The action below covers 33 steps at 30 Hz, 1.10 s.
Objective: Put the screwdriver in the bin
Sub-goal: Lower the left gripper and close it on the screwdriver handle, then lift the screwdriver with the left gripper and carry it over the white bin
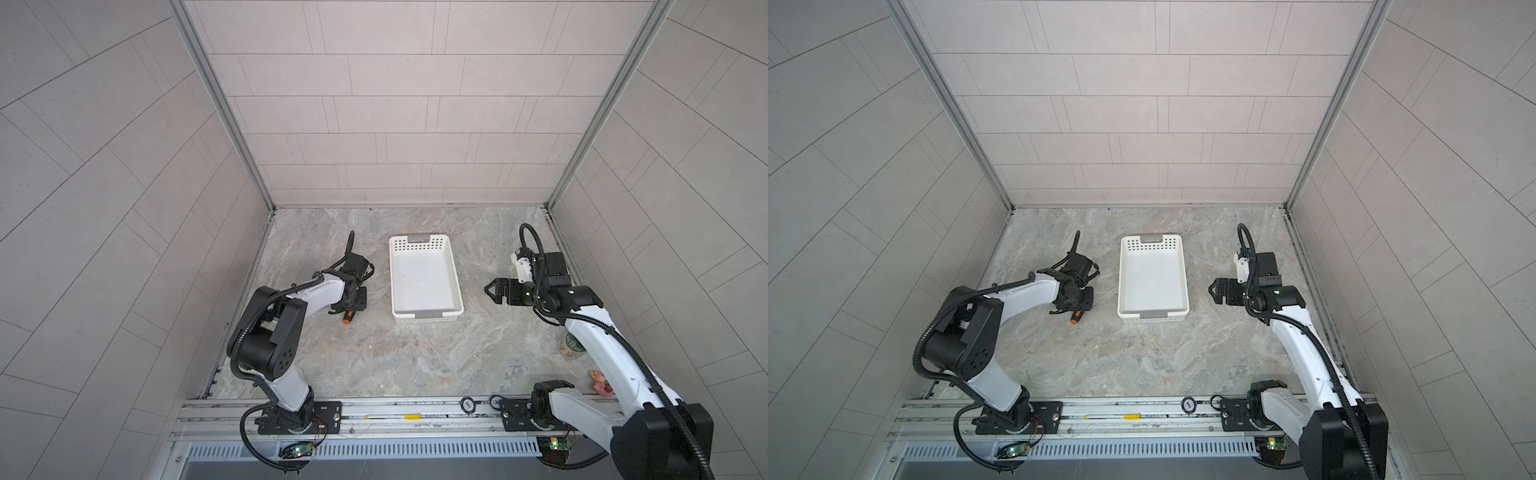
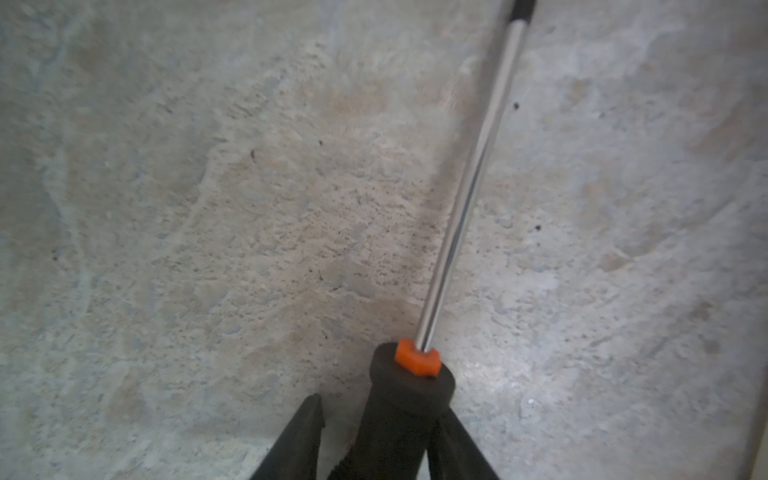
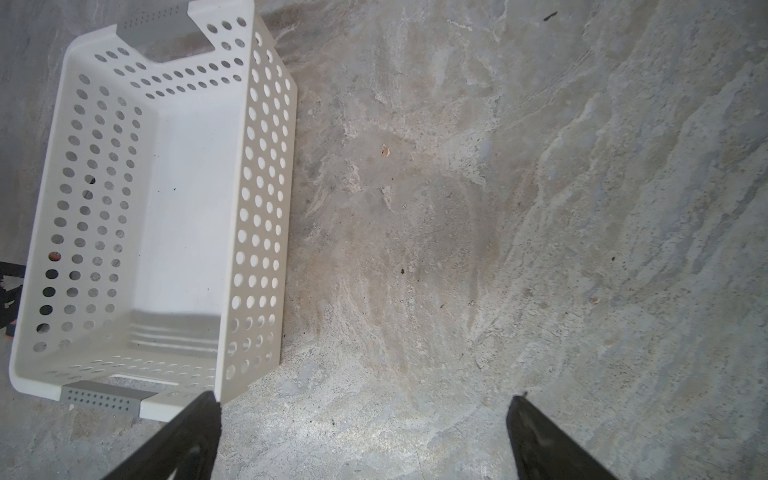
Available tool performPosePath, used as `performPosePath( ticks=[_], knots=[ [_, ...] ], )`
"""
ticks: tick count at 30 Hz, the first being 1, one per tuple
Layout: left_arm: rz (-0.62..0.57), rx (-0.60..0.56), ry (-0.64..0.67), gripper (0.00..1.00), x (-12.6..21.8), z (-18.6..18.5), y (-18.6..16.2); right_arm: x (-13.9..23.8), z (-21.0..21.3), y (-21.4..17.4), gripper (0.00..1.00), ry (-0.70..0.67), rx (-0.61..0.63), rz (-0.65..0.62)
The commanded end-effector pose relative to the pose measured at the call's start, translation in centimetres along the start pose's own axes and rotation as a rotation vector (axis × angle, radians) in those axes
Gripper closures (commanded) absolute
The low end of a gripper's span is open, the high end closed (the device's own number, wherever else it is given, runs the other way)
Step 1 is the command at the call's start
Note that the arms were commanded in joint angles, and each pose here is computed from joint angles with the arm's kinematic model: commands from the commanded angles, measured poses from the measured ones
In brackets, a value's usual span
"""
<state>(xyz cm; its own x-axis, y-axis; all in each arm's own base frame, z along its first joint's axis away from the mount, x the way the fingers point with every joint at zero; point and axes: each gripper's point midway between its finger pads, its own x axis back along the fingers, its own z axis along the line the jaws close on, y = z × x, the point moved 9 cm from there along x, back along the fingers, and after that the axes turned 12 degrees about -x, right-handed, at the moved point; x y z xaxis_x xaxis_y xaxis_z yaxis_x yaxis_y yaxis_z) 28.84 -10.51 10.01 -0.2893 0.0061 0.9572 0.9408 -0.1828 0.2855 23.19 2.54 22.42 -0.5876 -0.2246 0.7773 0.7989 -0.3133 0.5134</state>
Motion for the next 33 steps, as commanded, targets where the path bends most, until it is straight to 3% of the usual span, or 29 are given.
performPosePath(
  ticks=[1, 11, 27, 33],
  knots=[
    [0.024, 0.015, -0.007, 0.64, -0.3, -0.2, -0.5, 1.0, 0.2, -0.4, 0.02, 0.022, 0.020, 0.002],
    [-0.042, 0.037, -0.005, 0.81, 2.4, 0.4, -0.8, 2.5, 0.1, -1.6, 0.02, 0.032, 0.018, -0.019],
    [-0.144, 0.056, -0.068, 0.88, 8.9, 0.6, -1.4, 5.0, 0.5, -2.5, 0.01, 0.061, 0.027, -0.036],
    [-0.180, -0.016, -0.069, 0.89, 11.8, -1.7, -0.3, 6.3, 0.9, -2.7, 0.02, 0.090, 0.000, -0.067]
  ],
)
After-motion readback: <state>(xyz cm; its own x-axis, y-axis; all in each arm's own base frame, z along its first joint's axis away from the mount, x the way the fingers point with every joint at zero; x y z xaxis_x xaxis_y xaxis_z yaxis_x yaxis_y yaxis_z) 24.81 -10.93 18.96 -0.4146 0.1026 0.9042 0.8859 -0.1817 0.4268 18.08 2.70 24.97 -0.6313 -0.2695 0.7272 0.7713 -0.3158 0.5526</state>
